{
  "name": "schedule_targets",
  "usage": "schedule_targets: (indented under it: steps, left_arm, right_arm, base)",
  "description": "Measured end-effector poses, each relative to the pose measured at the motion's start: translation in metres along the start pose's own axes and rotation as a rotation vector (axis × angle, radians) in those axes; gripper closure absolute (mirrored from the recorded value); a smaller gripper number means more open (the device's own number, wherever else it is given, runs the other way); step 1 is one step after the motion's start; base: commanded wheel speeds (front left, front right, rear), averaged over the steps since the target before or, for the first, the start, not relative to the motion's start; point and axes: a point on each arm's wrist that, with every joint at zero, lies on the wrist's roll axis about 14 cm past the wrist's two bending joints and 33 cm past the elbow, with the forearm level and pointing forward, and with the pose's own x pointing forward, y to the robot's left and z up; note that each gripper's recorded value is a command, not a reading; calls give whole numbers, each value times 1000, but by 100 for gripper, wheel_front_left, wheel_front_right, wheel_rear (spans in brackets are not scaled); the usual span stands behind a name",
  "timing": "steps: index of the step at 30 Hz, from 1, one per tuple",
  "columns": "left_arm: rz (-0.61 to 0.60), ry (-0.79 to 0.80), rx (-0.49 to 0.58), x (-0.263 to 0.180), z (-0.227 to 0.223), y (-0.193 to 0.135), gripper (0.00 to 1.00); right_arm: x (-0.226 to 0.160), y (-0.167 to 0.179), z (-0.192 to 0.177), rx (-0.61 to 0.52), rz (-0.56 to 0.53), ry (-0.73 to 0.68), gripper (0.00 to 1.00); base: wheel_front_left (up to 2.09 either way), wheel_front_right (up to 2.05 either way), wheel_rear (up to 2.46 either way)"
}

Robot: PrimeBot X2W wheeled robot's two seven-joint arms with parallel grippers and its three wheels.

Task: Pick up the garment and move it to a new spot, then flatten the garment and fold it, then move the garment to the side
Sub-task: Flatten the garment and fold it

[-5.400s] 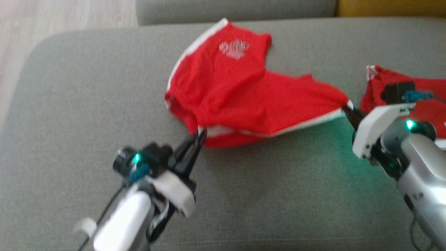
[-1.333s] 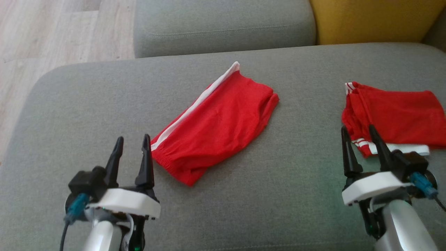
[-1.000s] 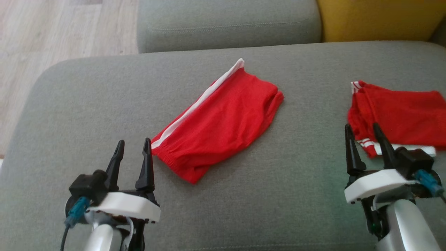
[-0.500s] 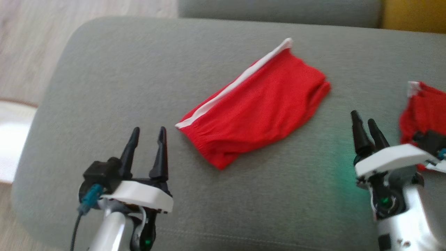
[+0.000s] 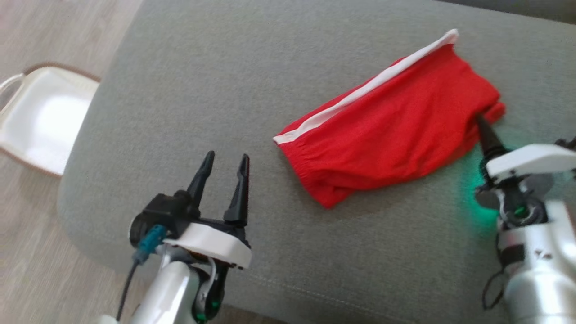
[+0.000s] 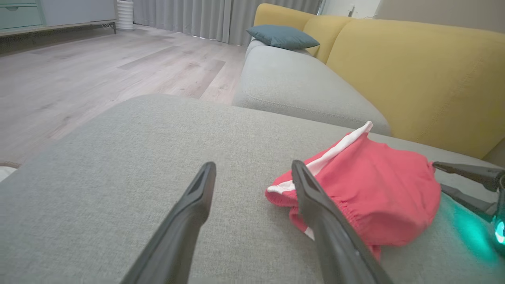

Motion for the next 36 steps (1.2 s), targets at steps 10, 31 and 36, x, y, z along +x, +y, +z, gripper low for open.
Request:
schedule_targets:
  steps: [10,31,36]
  left_arm:
    - [55,6,30,-3,0,15,0]
    - [69,-17,-18,3,8,14,0]
    - [47,-38,-18,6,14,9,0]
  right_arm:
    - [34,7,0,-2,-20,50,0]
    - [57,14,11,-53,-64,89,100]
    - [42,17,21,33,-39,11,100]
  base:
    - [0,0,0]
    - [0,0,0]
    - [0,0,0]
